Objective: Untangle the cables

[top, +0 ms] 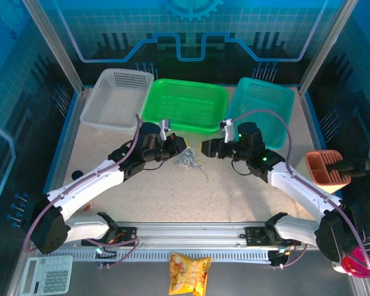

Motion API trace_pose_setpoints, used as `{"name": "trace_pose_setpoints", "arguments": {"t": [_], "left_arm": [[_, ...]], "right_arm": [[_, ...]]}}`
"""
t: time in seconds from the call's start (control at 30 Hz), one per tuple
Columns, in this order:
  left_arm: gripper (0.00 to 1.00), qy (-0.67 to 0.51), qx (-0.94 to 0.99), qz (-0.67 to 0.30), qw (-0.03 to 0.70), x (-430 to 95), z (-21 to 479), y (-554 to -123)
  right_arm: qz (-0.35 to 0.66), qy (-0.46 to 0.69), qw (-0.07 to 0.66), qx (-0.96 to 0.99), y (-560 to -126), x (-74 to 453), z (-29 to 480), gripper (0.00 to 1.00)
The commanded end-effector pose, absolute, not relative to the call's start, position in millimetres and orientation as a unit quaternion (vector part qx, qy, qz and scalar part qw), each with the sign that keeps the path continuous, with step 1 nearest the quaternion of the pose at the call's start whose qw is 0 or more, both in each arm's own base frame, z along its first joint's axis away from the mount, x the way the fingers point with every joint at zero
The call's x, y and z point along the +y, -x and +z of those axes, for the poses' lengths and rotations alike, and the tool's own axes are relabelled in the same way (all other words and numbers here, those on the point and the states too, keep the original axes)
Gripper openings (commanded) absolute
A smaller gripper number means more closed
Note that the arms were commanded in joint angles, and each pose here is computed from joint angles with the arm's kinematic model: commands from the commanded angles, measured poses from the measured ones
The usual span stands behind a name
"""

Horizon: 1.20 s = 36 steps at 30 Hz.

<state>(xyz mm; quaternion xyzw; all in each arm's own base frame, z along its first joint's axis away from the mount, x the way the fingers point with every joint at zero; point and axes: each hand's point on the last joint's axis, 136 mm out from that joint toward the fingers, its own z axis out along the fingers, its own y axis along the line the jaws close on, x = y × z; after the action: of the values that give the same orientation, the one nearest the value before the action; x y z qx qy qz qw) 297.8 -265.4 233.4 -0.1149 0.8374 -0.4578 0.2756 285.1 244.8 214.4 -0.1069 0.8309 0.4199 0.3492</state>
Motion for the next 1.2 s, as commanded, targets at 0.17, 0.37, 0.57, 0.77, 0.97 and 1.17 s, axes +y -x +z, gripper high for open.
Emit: {"name": "trace_pose_setpoints", "arguments": {"t": [0.17, 0.37, 0.57, 0.77, 0.97, 1.17], "left_arm": [[0.0, 0.12, 0.795, -0.528, 0.274, -272.3, 278.9, -294.4], [0.0, 0.118, 0.786, -0.546, 0.265, -276.9, 291.5, -293.0], [0.0, 0.118, 0.769, -0.569, 0.265, -279.5, 310.1, -291.9], [0.0, 0.113, 0.755, -0.588, 0.268, -281.4, 329.4, -290.0], [0.0, 0.102, 0.741, -0.602, 0.28, -280.5, 353.4, -286.9], [0.0, 0.086, 0.719, -0.623, 0.296, -278.6, 388.9, -282.2]], "right_arm": [[0.429, 0.101, 0.367, 0.819, -298.8, 251.9, 188.4, 0.68], [0.434, 0.117, 0.378, 0.809, -310.2, 276.1, 188.1, 0.69], [0.442, 0.107, 0.363, 0.813, -323.9, 295.3, 163.7, 0.67], [0.445, 0.083, 0.337, 0.825, -330.2, 298.7, 124.3, 0.45], [0.444, 0.055, 0.321, 0.835, -326.9, 292.7, 94.7, 0.3], [0.434, 0.044, 0.313, 0.844, -322.8, 286.7, 79.6, 0.29]]}}
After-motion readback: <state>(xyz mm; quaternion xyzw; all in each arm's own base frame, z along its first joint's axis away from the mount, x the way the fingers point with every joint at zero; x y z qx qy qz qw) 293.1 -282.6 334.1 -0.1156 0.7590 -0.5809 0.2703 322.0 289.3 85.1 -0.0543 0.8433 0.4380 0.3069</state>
